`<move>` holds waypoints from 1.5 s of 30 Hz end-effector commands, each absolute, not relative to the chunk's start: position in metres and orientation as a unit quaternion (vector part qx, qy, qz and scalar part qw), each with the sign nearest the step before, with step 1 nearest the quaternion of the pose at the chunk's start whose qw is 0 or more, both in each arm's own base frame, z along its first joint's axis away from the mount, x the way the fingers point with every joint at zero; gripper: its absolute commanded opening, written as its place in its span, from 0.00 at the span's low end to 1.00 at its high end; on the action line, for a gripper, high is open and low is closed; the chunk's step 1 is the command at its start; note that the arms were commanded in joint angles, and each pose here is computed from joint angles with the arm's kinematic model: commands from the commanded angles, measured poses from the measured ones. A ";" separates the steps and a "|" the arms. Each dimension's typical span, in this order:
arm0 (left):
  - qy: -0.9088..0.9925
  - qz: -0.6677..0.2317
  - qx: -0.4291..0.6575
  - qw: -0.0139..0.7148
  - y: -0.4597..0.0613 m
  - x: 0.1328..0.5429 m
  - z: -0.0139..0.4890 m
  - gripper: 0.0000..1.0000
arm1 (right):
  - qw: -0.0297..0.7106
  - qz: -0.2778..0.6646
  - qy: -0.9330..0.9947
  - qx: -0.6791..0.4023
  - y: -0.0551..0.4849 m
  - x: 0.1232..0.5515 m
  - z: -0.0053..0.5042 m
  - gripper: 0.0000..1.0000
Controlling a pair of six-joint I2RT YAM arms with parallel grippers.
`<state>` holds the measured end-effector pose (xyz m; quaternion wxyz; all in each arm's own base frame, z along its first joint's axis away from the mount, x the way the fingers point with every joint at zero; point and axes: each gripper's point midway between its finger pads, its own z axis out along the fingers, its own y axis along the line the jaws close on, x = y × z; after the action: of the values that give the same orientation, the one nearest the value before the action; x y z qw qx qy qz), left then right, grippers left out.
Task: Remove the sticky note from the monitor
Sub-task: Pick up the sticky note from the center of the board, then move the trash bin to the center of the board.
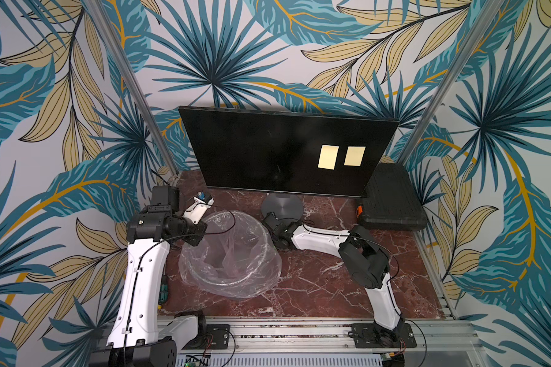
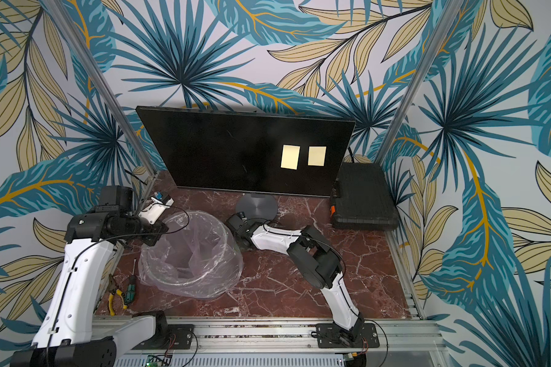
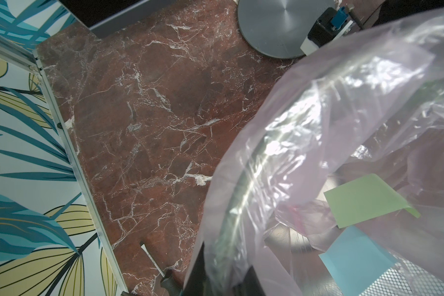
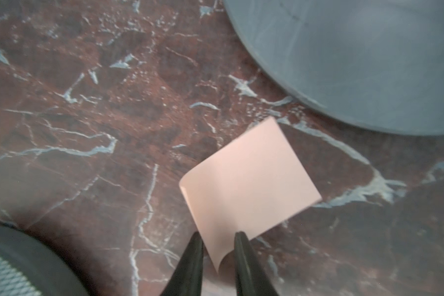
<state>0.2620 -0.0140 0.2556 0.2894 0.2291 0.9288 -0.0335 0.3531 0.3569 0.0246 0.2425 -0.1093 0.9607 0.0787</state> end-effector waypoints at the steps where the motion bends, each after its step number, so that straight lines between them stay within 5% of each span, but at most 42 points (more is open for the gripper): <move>1: 0.938 0.001 0.239 0.251 0.002 0.256 0.242 0.00 | 0.234 0.059 0.965 -0.099 0.336 0.347 0.022 0.15; 10: 0.939 -0.045 0.232 0.251 -0.013 0.257 0.241 0.00 | 0.278 0.118 0.950 -0.084 0.319 0.327 0.085 0.02; 25: 0.928 -0.114 0.265 0.234 -0.065 0.258 0.233 0.00 | 0.395 0.279 0.865 -0.135 0.251 0.231 0.262 0.02; 34: 0.921 -0.137 0.289 0.223 -0.101 0.256 0.229 0.00 | 0.383 0.435 0.777 -0.245 0.283 0.177 0.365 0.02; 38: 0.915 -0.152 0.299 0.226 -0.119 0.254 0.232 0.00 | 0.332 0.458 0.762 -0.315 0.328 0.161 0.373 0.03; 45: 0.909 -0.166 0.308 0.226 -0.134 0.251 0.241 0.07 | 0.240 0.412 0.788 -0.390 0.388 0.151 0.318 0.14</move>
<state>0.2668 -0.1319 0.2564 0.2802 0.3118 0.8946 -0.1548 0.1618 0.3873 0.3462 0.2861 -0.3600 0.7745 0.4344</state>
